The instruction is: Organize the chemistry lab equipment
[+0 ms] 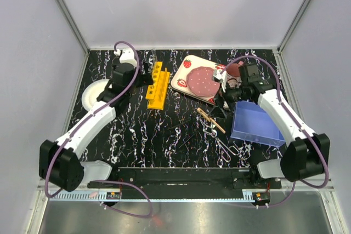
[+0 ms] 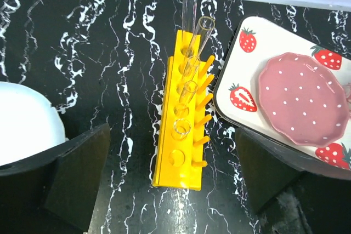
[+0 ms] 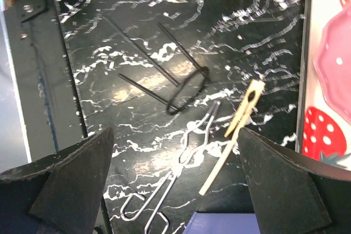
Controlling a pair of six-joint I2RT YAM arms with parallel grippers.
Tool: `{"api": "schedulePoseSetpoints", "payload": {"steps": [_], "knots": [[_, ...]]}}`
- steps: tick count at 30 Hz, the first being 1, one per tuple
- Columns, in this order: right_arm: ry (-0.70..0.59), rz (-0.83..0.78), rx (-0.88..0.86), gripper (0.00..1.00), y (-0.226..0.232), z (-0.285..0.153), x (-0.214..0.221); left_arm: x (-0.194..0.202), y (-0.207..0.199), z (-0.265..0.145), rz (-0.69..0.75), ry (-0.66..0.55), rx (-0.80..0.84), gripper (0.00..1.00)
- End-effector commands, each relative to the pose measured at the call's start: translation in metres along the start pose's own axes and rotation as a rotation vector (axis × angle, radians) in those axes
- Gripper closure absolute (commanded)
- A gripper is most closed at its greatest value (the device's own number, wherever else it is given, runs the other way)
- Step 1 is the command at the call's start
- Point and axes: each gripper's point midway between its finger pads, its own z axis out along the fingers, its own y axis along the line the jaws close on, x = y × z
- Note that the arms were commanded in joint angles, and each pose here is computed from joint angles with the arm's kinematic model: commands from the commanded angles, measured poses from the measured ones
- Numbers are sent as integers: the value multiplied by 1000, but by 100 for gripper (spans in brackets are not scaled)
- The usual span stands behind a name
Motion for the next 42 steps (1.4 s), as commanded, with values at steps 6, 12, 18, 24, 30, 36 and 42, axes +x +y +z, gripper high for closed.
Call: {"api": "schedulePoseSetpoints", "payload": {"steps": [6, 12, 18, 24, 30, 36, 42], "knots": [[-120, -522, -335, 0, 86, -22, 4, -29, 33, -68, 17, -51, 28, 1], [93, -594, -366, 0, 90, 13, 9, -11, 55, -108, 92, -31, 21, 1], [312, -603, -295, 0, 73, 53, -6, 19, 73, -122, 128, -19, -16, 1], [453, -614, -141, 0, 42, 92, -7, 28, 75, -118, 138, 0, -18, 1], [579, -642, -60, 12, 26, 118, 12, 29, 74, -119, 135, -1, -12, 1], [625, -616, -55, 42, 18, 133, 24, 27, 74, -121, 133, -16, -14, 1], [641, -611, -61, 85, 19, 136, 30, 25, 75, -124, 132, -28, -16, 1]]}}
